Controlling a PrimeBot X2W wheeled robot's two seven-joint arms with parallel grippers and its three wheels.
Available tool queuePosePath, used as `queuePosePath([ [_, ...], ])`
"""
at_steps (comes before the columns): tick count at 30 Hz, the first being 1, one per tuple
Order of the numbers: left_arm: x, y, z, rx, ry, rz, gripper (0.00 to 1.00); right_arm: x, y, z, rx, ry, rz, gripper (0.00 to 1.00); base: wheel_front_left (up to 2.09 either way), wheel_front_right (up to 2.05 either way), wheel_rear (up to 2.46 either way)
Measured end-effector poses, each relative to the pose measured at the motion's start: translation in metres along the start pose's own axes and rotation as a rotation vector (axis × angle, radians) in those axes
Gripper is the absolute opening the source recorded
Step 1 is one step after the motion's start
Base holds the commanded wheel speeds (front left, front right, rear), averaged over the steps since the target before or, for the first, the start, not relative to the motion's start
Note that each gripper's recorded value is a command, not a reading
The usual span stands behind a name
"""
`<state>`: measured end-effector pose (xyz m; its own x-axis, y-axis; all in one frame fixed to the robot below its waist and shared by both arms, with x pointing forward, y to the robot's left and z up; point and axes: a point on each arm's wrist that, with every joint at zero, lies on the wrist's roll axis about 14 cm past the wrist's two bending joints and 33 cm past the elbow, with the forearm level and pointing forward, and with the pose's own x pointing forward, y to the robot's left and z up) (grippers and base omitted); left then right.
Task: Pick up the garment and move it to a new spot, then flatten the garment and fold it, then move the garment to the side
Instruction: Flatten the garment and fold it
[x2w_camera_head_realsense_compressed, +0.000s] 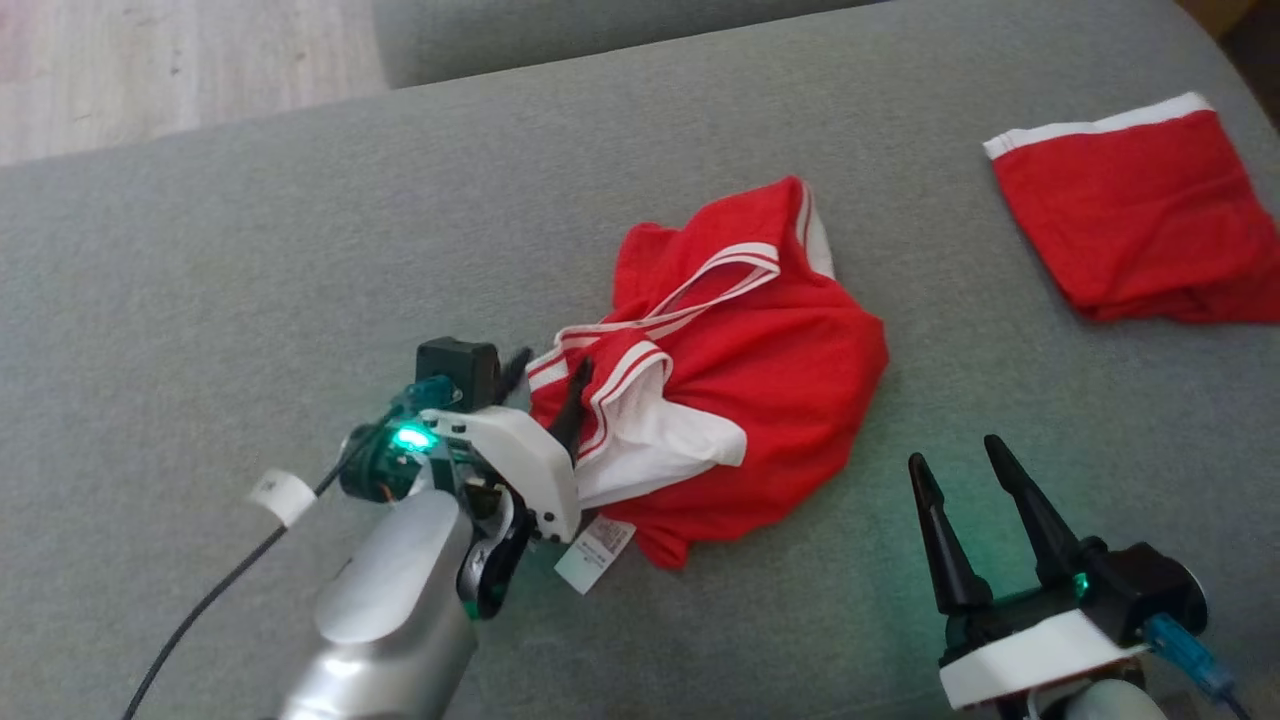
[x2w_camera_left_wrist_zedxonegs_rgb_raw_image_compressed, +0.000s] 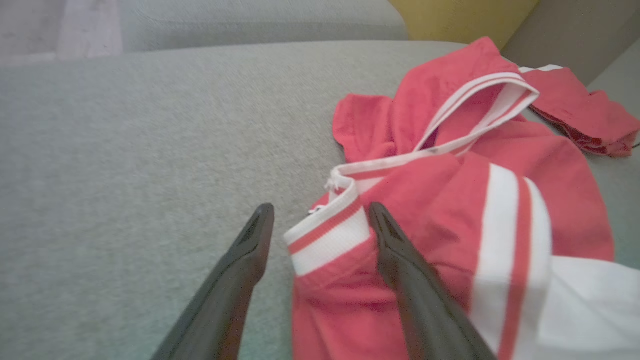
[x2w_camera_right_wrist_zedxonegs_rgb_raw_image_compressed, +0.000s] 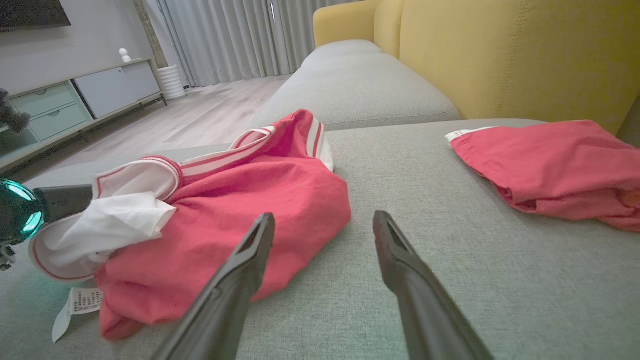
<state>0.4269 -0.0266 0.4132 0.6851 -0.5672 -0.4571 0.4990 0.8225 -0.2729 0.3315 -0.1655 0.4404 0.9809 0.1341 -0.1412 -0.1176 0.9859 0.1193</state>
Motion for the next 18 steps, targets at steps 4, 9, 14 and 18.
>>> queuePosePath([
  [4,0.002,-0.023,-0.001,-0.075,0.024,-0.087,0.00,-0.005,-0.005,0.003,0.001,-0.012,-0.022,1.00,0.00,0.00,0.00],
  [9,-0.005,-0.078,0.036,-0.189,-0.067,-0.281,0.00,-0.012,-0.005,0.009,0.015,-0.039,-0.044,1.00,0.00,0.00,0.00],
  [14,-0.020,-0.135,0.108,-0.200,-0.243,-0.446,0.00,-0.021,-0.005,0.015,0.026,-0.064,-0.061,1.00,0.00,0.00,0.00],
  [18,-0.046,-0.177,0.185,-0.218,-0.436,-0.561,0.00,-0.028,-0.005,0.021,0.051,-0.097,-0.082,1.00,0.00,0.00,0.00],
])
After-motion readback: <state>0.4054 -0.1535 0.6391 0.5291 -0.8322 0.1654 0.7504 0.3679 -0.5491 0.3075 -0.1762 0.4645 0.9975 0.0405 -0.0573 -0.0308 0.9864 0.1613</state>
